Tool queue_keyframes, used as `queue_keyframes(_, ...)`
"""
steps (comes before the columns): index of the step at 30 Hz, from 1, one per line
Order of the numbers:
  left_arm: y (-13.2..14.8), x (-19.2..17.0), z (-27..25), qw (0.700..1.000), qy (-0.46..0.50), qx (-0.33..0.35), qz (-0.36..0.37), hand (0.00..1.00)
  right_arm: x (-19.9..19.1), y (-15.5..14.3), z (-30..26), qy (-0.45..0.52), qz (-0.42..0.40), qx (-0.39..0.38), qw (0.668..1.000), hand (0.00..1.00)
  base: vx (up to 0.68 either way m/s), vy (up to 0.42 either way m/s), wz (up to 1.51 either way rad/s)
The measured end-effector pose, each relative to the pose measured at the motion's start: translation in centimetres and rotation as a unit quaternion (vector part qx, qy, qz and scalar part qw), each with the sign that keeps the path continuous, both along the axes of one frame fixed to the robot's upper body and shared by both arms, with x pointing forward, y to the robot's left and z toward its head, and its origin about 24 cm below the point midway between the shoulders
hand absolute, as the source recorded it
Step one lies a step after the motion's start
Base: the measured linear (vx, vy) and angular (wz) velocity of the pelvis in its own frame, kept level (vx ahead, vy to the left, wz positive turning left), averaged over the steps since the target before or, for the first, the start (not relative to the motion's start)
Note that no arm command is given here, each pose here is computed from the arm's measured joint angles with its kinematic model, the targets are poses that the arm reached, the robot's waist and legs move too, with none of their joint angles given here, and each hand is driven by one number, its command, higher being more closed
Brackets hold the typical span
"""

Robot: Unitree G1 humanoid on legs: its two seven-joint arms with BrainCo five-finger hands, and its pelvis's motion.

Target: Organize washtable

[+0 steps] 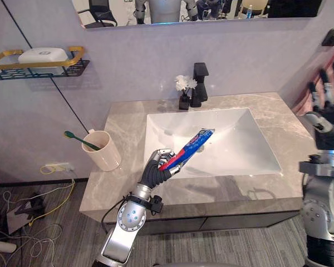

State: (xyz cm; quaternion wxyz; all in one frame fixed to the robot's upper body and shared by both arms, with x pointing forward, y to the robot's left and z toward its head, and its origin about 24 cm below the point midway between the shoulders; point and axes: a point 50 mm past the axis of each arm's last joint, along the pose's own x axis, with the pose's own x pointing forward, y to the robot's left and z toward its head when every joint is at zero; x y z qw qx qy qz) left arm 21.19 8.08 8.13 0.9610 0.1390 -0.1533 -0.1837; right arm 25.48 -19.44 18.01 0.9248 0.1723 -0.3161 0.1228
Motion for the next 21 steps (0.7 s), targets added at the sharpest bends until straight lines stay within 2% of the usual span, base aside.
queue_keyframes(9, -0.3, 0.7, 1.3, 0.999, -0.032, -0.011, 0.009, 1.00, 1.4, 3.8, -4.2, 0.099, 0.068, 0.044, 0.992, 0.00, -0.04, -0.010, 0.09)
queue_keyframes(21, -0.8, 0.3, 2.3, 0.998, -0.049, -0.034, 0.001, 1.00, 1.5, 6.3, -6.4, 0.148, 0.106, 0.086, 0.979, 0.00, -0.06, -0.017, 0.04)
